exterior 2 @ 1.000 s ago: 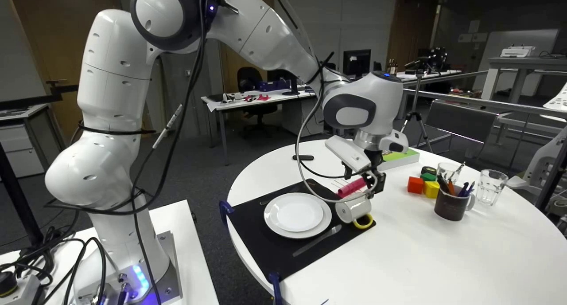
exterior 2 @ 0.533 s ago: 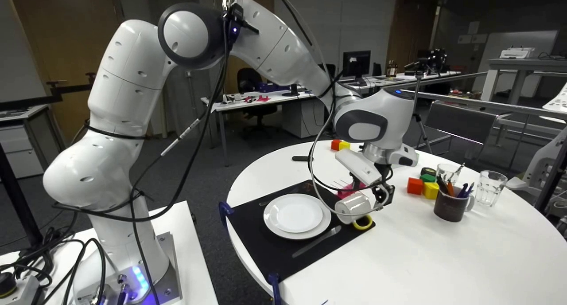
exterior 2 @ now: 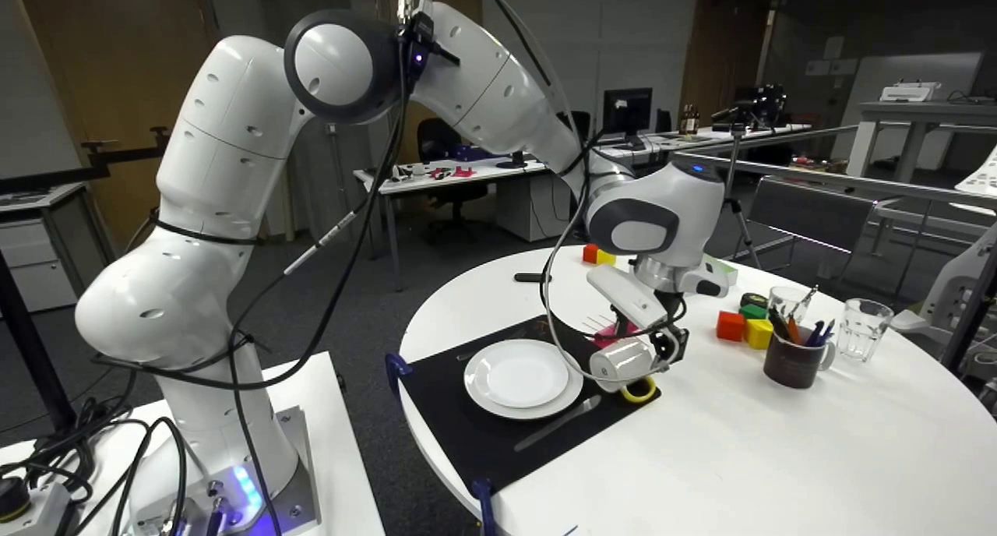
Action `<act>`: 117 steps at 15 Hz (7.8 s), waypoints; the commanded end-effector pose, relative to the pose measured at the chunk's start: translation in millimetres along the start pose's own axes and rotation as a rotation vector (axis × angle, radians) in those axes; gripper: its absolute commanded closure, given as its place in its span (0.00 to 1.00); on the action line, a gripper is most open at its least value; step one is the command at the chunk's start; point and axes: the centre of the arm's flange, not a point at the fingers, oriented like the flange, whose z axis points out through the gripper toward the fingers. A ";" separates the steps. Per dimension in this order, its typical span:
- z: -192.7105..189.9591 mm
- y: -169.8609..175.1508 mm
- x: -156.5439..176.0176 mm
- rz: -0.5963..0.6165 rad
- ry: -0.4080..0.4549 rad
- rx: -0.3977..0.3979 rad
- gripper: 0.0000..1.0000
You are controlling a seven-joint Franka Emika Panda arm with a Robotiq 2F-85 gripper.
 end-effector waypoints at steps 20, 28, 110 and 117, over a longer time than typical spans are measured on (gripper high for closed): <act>52.8 40.0 49.1 -0.055 0.121 -0.068 0.00; 71.5 40.7 49.0 -0.064 0.088 -0.054 0.00; 82.4 -38.5 70.9 -0.240 -0.186 0.170 0.00; 82.2 -43.6 71.2 -0.241 -0.215 0.184 0.00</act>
